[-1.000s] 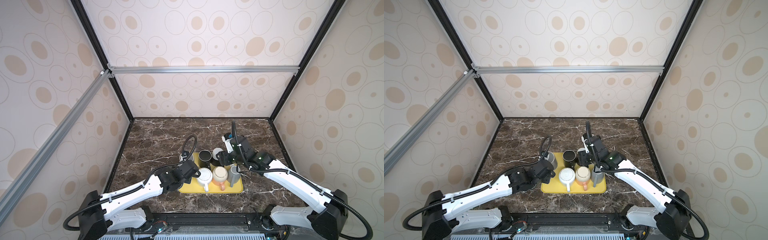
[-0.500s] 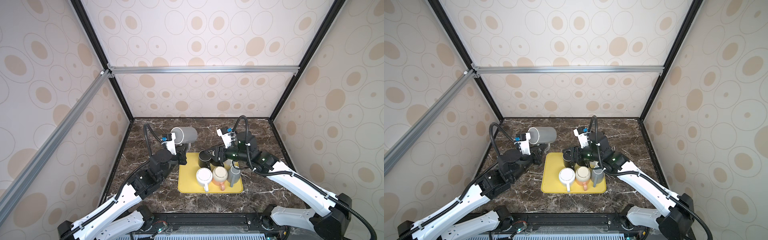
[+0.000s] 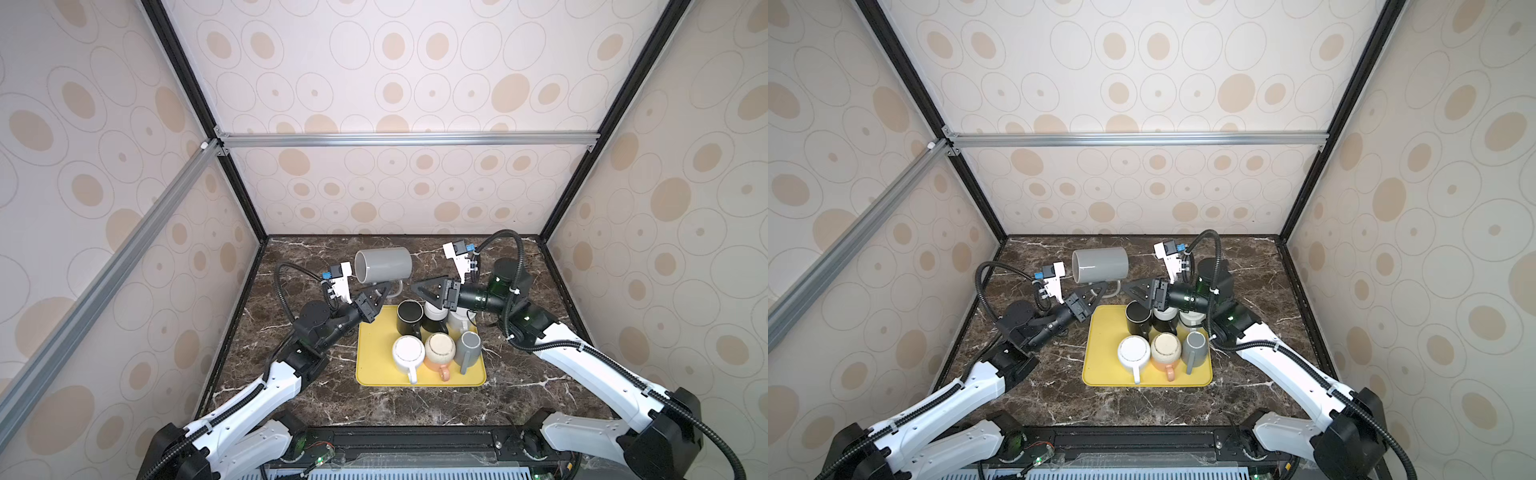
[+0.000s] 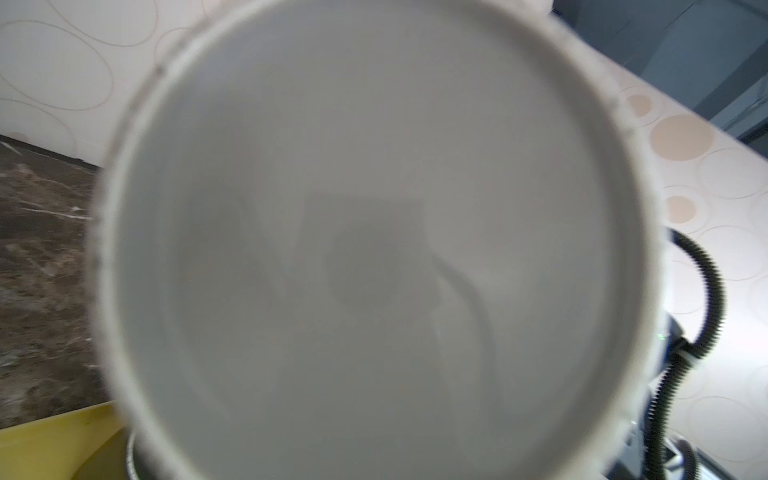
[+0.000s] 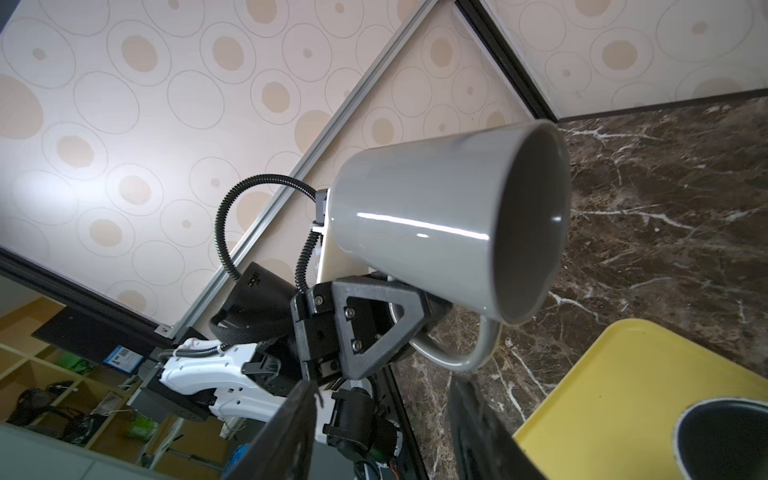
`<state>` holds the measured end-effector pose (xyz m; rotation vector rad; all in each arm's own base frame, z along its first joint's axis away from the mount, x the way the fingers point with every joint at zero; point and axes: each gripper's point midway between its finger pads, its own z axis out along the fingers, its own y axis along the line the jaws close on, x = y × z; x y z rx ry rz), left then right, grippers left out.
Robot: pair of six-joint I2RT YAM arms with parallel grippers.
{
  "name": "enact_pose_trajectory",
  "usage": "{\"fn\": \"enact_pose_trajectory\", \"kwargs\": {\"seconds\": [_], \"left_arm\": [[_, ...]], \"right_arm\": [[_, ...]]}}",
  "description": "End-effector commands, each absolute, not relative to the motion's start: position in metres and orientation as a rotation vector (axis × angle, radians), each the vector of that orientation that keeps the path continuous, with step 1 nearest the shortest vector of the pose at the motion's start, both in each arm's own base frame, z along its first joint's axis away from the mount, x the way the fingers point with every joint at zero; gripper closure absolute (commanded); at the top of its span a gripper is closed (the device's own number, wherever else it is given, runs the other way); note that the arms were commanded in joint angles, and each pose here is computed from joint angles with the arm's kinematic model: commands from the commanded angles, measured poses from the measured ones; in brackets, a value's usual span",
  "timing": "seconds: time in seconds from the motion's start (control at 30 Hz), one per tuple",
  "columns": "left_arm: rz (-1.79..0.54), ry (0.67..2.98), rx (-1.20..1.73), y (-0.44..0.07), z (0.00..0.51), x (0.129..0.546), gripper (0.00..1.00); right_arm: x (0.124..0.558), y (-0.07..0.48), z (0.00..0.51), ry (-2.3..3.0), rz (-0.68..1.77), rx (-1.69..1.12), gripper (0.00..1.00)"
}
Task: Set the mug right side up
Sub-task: 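Lift the grey mug up with left gripper while right gripper approaches it, then grasp the grey mug's handle with right gripper beside the left gripper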
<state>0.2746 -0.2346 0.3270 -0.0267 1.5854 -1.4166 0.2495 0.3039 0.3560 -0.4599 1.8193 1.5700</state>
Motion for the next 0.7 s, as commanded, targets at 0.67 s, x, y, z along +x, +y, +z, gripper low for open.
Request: {"fn": "enact_pose_trajectory", "kwargs": {"seconds": [0.67], "left_arm": [[-1.826,0.969,0.043,-0.210,0.420,0.233,1.00]], "right_arm": [[0.261,0.321,0.374,1.691,1.756,-0.415,0.57]]}}
